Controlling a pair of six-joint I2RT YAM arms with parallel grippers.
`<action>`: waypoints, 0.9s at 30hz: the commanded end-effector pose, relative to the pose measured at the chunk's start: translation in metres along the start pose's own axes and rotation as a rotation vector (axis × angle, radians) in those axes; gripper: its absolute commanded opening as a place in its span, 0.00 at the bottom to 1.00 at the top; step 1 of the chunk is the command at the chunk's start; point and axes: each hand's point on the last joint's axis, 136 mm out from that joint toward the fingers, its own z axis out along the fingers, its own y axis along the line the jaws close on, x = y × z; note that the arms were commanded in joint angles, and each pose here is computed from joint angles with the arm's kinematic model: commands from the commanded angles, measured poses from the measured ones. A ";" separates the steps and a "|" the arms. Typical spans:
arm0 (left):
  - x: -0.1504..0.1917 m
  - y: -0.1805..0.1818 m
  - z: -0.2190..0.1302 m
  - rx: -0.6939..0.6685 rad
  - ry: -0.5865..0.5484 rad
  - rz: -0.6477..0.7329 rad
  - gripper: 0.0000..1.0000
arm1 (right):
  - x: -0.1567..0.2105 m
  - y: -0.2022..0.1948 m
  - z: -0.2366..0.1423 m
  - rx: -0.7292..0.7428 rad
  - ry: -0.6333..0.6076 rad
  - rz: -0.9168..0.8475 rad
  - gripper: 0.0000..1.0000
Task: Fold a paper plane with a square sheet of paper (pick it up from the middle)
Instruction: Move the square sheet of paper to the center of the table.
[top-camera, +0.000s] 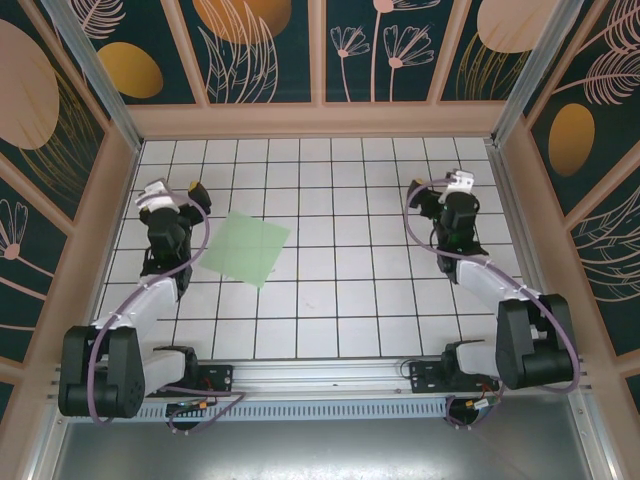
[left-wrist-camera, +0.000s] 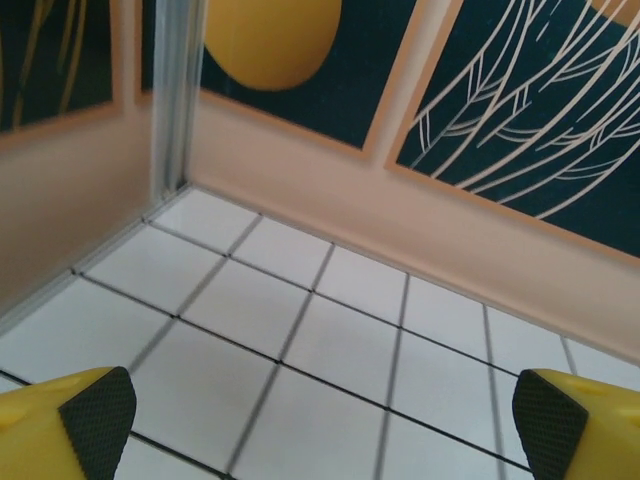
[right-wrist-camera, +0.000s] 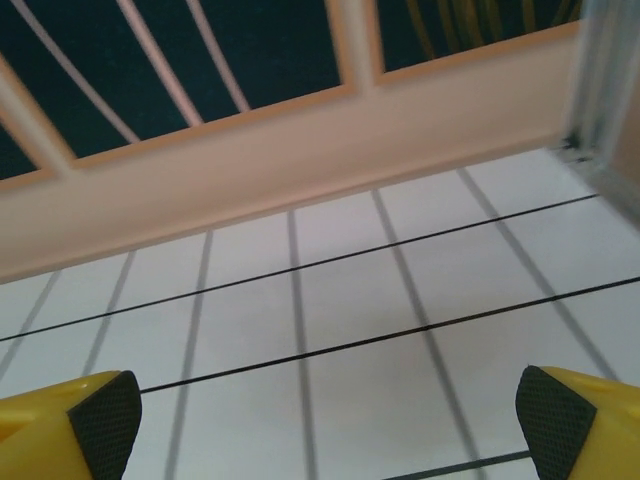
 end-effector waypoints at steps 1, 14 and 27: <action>0.047 0.007 -0.004 -0.053 0.273 -0.121 0.98 | 0.041 0.028 -0.005 -0.044 0.223 0.097 0.99; 0.155 -0.020 -0.001 -0.022 0.743 -0.209 0.95 | 0.114 0.137 -0.029 -0.346 0.524 0.270 0.99; 0.228 -0.013 -0.030 -0.154 0.926 -0.255 0.94 | 0.138 0.146 -0.028 -0.338 0.597 0.248 0.99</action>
